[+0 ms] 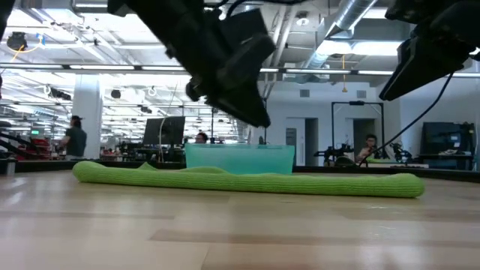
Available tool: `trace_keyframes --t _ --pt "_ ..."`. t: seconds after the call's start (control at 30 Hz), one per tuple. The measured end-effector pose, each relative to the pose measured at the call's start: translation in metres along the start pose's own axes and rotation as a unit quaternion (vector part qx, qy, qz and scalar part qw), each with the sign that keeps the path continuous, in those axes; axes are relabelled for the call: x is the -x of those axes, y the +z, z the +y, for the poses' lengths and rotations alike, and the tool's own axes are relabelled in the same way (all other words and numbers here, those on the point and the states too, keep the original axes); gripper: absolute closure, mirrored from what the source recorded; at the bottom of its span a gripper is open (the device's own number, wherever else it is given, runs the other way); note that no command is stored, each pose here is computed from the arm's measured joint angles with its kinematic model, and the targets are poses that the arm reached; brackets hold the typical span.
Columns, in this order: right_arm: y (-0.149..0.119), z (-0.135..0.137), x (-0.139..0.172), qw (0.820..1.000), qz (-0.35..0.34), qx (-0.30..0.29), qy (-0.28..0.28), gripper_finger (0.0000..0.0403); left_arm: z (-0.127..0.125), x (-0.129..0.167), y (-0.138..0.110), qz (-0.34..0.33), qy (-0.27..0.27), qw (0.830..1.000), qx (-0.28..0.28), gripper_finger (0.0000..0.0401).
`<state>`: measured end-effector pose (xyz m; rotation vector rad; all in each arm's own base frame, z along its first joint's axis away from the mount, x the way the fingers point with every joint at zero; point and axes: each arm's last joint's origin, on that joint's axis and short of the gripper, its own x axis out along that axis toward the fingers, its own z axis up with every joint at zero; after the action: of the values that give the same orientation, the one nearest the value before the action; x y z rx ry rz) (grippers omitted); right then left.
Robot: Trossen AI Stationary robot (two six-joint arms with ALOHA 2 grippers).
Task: Roll microfiber towels into tight, uniform cylinder then place into a basket
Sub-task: Fold the green microfiber cloth
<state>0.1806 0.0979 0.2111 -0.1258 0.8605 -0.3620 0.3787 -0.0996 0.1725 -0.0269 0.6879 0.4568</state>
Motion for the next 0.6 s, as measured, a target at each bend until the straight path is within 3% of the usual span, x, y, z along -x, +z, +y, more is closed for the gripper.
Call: trace_keyframes --t 0.17,0.37,0.6 --pt "0.000 0.000 0.000 1.000 0.000 0.001 0.000 0.0238 0.005 -0.006 0.000 0.004 -0.022 1.000 0.002 0.0298" --pt "0.000 -0.001 -0.001 1.000 0.002 0.000 -0.002 0.0238 -0.004 -0.035 -0.015 0.015 -0.074 0.997 -0.004 0.0298" --pt "0.000 -0.002 -0.001 1.000 0.004 0.001 -0.005 0.0238 -0.011 -0.051 -0.027 0.055 -0.091 0.994 -0.026 0.0298"
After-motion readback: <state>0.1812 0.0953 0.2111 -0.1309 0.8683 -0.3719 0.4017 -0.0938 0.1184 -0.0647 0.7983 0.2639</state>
